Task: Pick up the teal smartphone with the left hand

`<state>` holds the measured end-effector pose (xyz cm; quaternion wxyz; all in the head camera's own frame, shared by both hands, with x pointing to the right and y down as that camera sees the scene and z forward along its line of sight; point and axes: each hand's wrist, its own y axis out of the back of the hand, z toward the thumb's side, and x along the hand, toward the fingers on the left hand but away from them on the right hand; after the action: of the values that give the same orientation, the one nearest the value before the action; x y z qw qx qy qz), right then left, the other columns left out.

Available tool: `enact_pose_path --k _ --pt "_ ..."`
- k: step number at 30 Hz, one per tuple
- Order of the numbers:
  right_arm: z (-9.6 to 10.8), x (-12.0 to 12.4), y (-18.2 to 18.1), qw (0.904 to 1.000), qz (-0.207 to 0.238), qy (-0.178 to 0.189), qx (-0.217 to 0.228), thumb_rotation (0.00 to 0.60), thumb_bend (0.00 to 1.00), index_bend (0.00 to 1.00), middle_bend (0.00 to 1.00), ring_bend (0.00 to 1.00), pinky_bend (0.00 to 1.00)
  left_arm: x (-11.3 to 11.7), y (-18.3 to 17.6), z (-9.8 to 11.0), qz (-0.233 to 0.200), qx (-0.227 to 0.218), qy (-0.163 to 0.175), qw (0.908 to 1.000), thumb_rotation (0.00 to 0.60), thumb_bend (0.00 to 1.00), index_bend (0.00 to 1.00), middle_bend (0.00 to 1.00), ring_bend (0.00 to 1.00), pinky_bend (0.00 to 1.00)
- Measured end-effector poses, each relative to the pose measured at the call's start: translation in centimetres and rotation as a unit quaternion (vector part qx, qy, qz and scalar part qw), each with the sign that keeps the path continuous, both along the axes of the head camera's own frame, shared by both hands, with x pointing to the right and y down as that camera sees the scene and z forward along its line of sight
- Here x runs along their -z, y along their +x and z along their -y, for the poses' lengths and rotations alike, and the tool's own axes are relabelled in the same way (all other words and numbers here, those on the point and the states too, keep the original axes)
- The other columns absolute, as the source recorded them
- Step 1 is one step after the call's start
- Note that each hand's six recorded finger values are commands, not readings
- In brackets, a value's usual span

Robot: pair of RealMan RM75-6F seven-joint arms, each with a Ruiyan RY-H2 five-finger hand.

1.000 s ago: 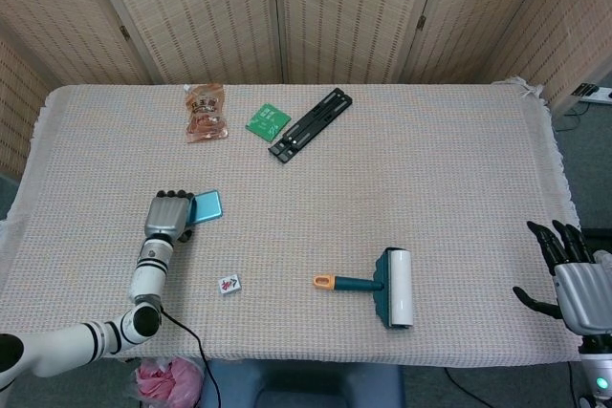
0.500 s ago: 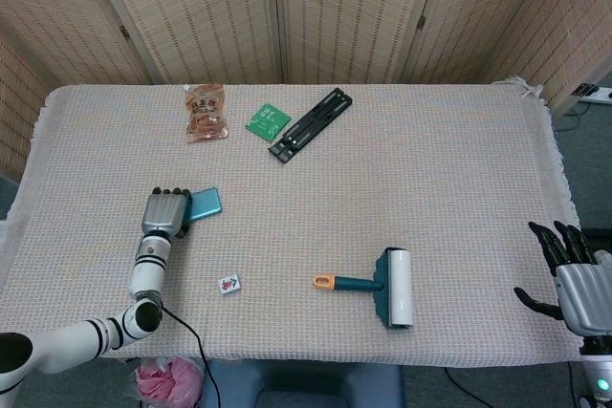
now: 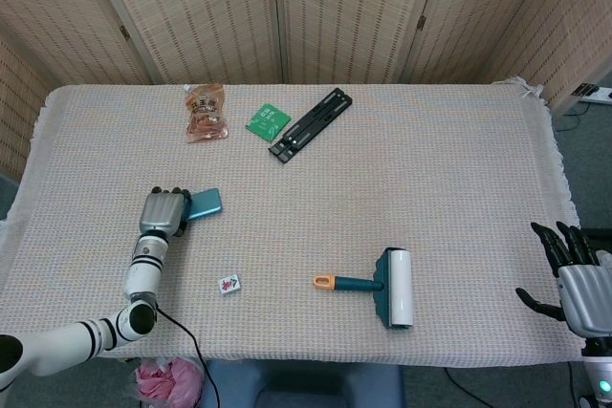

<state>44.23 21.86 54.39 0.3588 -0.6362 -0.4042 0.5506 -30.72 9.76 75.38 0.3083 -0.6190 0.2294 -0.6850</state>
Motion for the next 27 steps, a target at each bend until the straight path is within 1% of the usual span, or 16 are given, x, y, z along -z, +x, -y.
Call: enact_pose_path --k 5,13,15,20,21,23,25,27 --pt "0.0 0.2 0.1 1.0000 -0.001 0.002 -0.001 0.600 0.10 0.02 0.15 0.02 0.06 0.7 -0.2 0.2 -0.008 0.000 0.001 1.0000 0.600 0.48 0.54 0.61 0.42 0.20" --pt "-0.1 0.0 0.1 1.0000 0.000 0.000 -0.002 0.600 0.10 0.02 0.15 0.02 0.06 2.8 -0.3 0.4 -0.025 -0.019 0.003 0.9995 0.600 0.48 0.56 0.63 0.44 0.20" --pt "0.0 0.0 0.0 1.0000 0.000 0.000 -0.001 0.600 0.10 0.02 0.15 0.02 0.06 3.3 -0.4 0.7 -0.026 -0.021 0.006 0.9994 0.600 0.48 0.56 0.63 0.44 0.20" --pt "0.0 0.1 0.0 1.0000 0.000 0.002 -0.001 0.600 0.10 0.02 0.16 0.03 0.06 3.3 -0.9 1.7 -0.019 -0.010 0.006 0.9997 0.600 0.48 0.54 0.62 0.44 0.20" --pt "0.0 0.1 0.0 1.0000 0.000 0.001 -0.002 0.600 0.10 0.02 0.16 0.03 0.06 3.2 -1.0 2.0 -0.016 -0.006 0.006 0.9998 0.600 0.48 0.51 0.60 0.43 0.20" --pt "-0.1 0.2 0.1 1.0000 0.000 0.002 -0.003 0.600 0.10 0.02 0.16 0.03 0.06 3.2 -1.3 2.4 -0.011 -0.001 0.005 0.9999 0.600 0.48 0.43 0.50 0.38 0.20" --pt "0.0 0.3 0.1 1.0000 0.000 0.004 -0.003 0.600 0.10 0.02 0.16 0.03 0.06 3.3 -1.8 2.9 -0.008 0.009 0.004 0.9999 0.600 0.48 0.30 0.35 0.26 0.20" --pt "0.0 0.3 0.1 1.0000 0.000 0.004 -0.003 0.600 0.10 0.02 0.16 0.03 0.06 3.7 -2.2 3.5 -0.009 0.020 0.007 0.9997 0.600 0.47 0.22 0.26 0.18 0.20"
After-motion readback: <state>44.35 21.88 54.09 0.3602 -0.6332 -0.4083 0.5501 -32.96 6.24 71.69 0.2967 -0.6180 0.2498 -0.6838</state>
